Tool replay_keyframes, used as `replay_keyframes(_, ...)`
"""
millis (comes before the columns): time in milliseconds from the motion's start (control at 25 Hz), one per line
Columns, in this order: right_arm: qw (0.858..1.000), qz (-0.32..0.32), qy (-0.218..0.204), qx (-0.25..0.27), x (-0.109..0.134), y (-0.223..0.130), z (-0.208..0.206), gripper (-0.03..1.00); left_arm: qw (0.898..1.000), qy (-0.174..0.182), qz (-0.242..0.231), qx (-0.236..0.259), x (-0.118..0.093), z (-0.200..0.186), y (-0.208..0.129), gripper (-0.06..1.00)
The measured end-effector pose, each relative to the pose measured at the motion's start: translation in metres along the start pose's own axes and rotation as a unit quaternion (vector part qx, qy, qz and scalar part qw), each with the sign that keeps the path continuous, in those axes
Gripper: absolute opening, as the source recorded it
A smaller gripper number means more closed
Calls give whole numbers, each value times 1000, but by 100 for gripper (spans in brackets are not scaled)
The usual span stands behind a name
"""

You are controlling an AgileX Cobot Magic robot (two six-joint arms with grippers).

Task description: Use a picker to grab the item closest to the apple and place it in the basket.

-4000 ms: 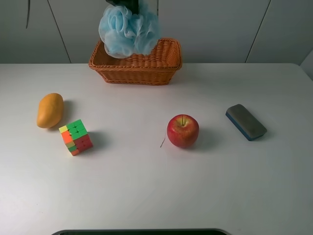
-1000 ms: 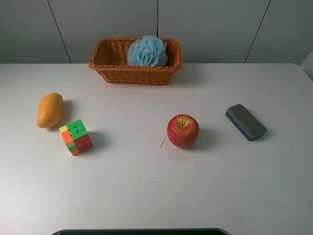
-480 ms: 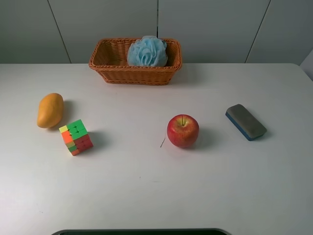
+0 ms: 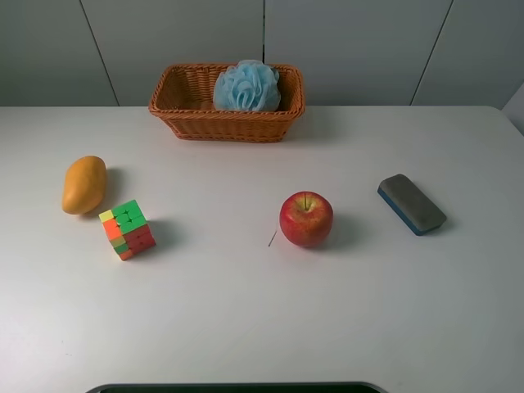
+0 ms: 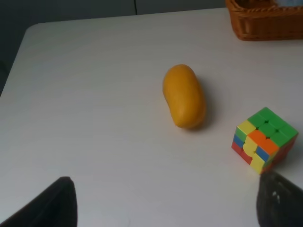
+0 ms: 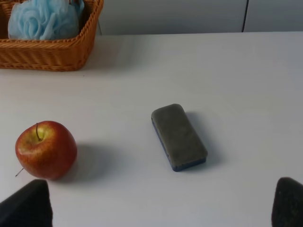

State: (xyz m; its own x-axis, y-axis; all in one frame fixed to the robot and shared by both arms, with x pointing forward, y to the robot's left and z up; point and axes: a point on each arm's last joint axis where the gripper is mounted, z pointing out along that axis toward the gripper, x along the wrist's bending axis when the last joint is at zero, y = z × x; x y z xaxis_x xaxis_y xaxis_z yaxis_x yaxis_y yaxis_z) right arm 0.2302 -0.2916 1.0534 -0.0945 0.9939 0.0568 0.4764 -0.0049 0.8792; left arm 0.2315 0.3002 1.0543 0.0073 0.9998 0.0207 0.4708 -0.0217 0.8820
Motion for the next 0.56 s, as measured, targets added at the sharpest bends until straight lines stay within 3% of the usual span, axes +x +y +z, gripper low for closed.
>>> replay_keyframes(560, 1000, 0, 0, 0, 0, 0, 0, 70, 1000, 2, 5, -2, 0, -1, 0, 73)
